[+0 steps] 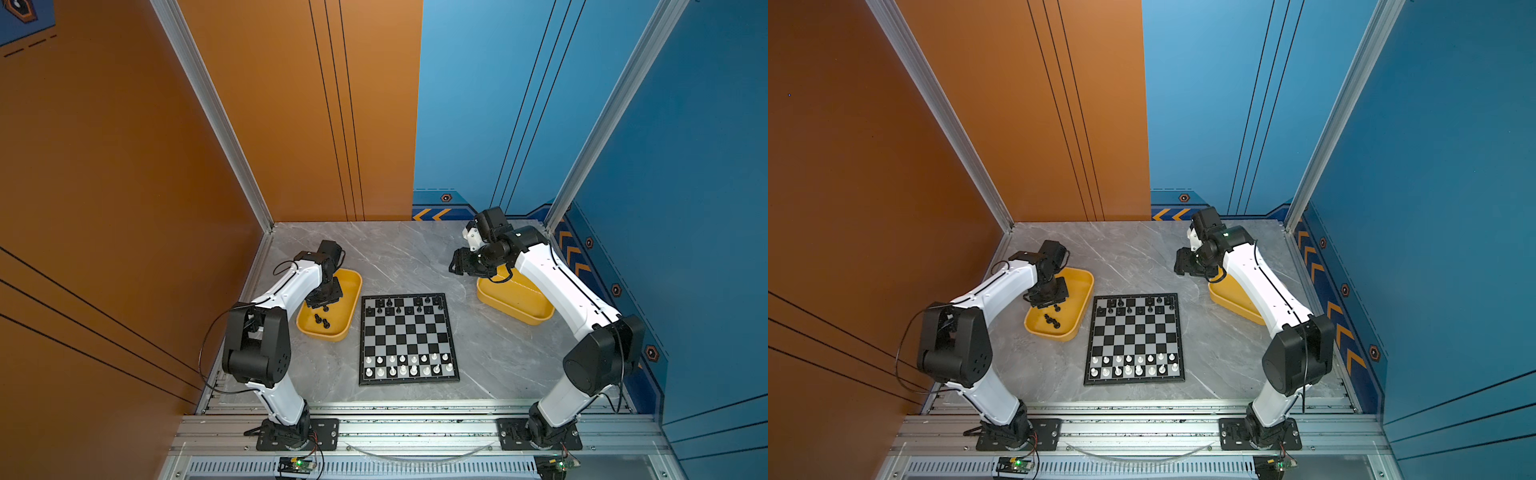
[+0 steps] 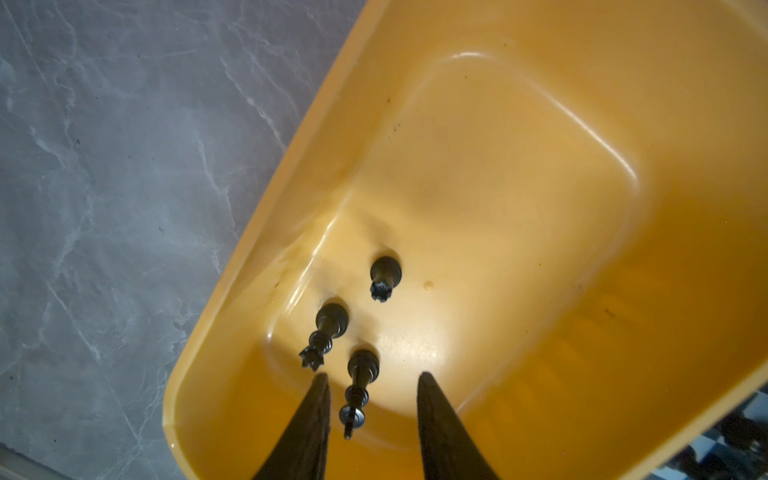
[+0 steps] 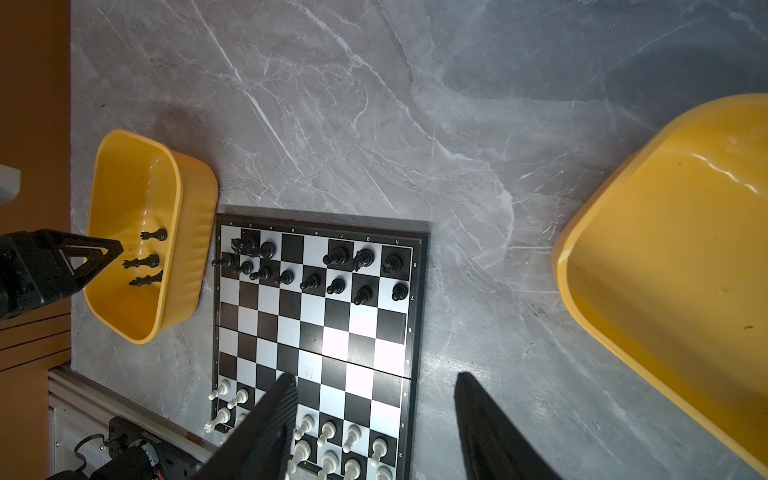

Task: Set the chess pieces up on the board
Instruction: 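Swing the left gripper back over the black-piece tray and lower it, then close the left gripper around a tall black piece in the tray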

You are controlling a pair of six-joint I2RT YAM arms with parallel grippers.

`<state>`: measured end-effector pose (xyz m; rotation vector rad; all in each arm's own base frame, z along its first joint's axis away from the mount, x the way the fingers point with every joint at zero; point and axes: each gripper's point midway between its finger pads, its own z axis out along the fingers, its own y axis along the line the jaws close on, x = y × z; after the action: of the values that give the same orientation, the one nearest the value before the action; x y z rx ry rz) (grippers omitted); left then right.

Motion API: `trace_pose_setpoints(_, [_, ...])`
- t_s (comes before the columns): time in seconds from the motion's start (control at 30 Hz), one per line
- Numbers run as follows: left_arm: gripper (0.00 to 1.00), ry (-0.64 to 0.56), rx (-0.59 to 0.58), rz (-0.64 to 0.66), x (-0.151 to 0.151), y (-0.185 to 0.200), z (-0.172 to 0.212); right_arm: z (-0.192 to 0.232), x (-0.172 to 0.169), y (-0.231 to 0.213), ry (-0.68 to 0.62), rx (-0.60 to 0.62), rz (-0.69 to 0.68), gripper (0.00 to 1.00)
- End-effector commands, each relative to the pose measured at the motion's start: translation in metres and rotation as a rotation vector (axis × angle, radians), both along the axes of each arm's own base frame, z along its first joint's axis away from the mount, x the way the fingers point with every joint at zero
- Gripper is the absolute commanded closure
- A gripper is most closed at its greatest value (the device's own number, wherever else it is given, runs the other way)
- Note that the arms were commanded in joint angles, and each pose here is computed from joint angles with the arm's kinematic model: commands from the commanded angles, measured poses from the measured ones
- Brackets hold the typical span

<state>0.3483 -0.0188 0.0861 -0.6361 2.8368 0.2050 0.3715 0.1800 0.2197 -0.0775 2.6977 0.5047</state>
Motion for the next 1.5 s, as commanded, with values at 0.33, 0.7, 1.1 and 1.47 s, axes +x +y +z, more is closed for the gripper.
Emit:
trace_pose_setpoints(0.33, [0.68, 0.075, -0.014, -0.028, 0.013, 0.006, -0.033, 0.004, 0.008, 0.006, -0.018, -0.008, -0.007, 0.37])
trace_pose_setpoints(0.7, [0.75, 0.099, -0.033, -0.033, 0.017, 0.005, -0.045, 0.002, 0.008, 0.007, -0.006, -0.02, -0.014, 0.37])
trace_pose_setpoints(1.1, [0.9, 0.089, -0.034, -0.03, 0.02, 0.006, -0.043, 0.003, 0.011, 0.008, -0.01, -0.026, -0.013, 0.37])
trace_pose_setpoints(1.47, [1.0, -0.001, -0.067, -0.047, 0.027, -0.006, -0.005, 0.005, 0.005, 0.009, -0.016, -0.032, -0.009, 0.37])
